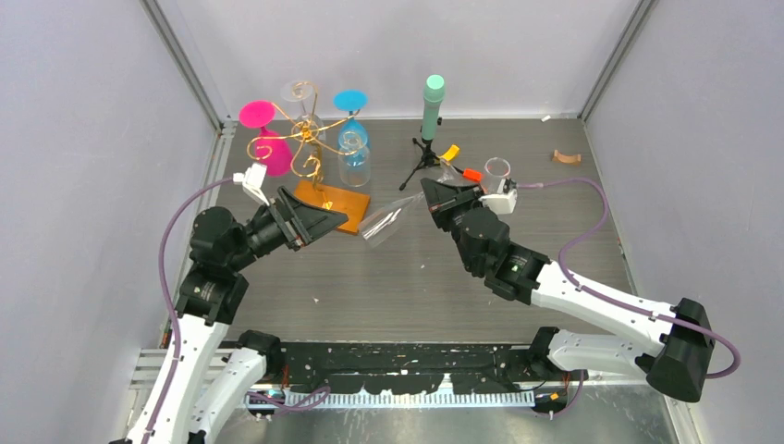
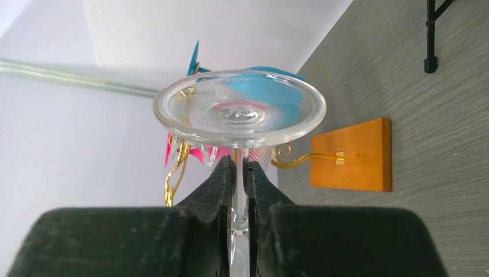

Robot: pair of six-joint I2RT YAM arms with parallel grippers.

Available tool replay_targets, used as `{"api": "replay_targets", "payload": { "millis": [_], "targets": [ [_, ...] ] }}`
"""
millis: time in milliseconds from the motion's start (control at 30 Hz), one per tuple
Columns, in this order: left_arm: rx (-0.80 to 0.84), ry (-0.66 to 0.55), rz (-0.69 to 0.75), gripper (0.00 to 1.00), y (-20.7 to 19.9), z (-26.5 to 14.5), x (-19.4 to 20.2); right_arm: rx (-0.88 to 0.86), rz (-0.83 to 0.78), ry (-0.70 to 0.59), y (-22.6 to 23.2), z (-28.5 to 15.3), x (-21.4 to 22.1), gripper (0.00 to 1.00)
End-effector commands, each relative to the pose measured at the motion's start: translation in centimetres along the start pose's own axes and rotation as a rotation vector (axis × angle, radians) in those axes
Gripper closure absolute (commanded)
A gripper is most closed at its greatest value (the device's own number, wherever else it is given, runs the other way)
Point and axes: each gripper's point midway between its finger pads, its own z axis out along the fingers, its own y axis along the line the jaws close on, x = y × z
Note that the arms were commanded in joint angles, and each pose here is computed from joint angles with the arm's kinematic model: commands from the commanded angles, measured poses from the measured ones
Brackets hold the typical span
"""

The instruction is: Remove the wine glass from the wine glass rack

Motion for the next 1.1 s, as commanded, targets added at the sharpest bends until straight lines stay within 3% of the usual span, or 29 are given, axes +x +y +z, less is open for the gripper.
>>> {"api": "replay_targets", "payload": {
  "millis": [0,133,200,333,500,800,1067],
  "targets": [
    [-0.008,-0.019,-0.173,0.14,0.8,1.0,-0.3,-0.111,0.297,-0.173,4.3,-0.1,-4.3,1.00],
    [0.042,-0.009,-0.218,0.19,-0.3,1.4,-0.3,-0.111,0.312,-0.162,4.1,0.0,-3.9,1.00],
    [0.053,-0.006,-0.243,0.28,-0.6,1.6,-0.2,-0.116,0.339,-0.162,4.0,0.1,-3.8,1.00],
    [0.103,-0.021,-0.306,0.34,-1.7,2.5,-1.0,-0.130,0.366,-0.164,3.6,0.6,-3.2,1.00],
    [0.061,-0.025,-0.306,0.35,-1.4,2.6,-1.0,-0.123,0.356,-0.188,3.0,1.2,-3.0,1.00],
    [0.092,-0.021,-0.355,0.51,-1.4,3.6,-1.1,-0.105,0.346,-0.188,2.5,1.4,-2.7,1.00],
    [0.126,0.007,-0.366,0.57,-2.3,4.9,-1.0,-0.084,0.370,-0.126,1.9,1.6,-1.3,1.00]
  ]
}}
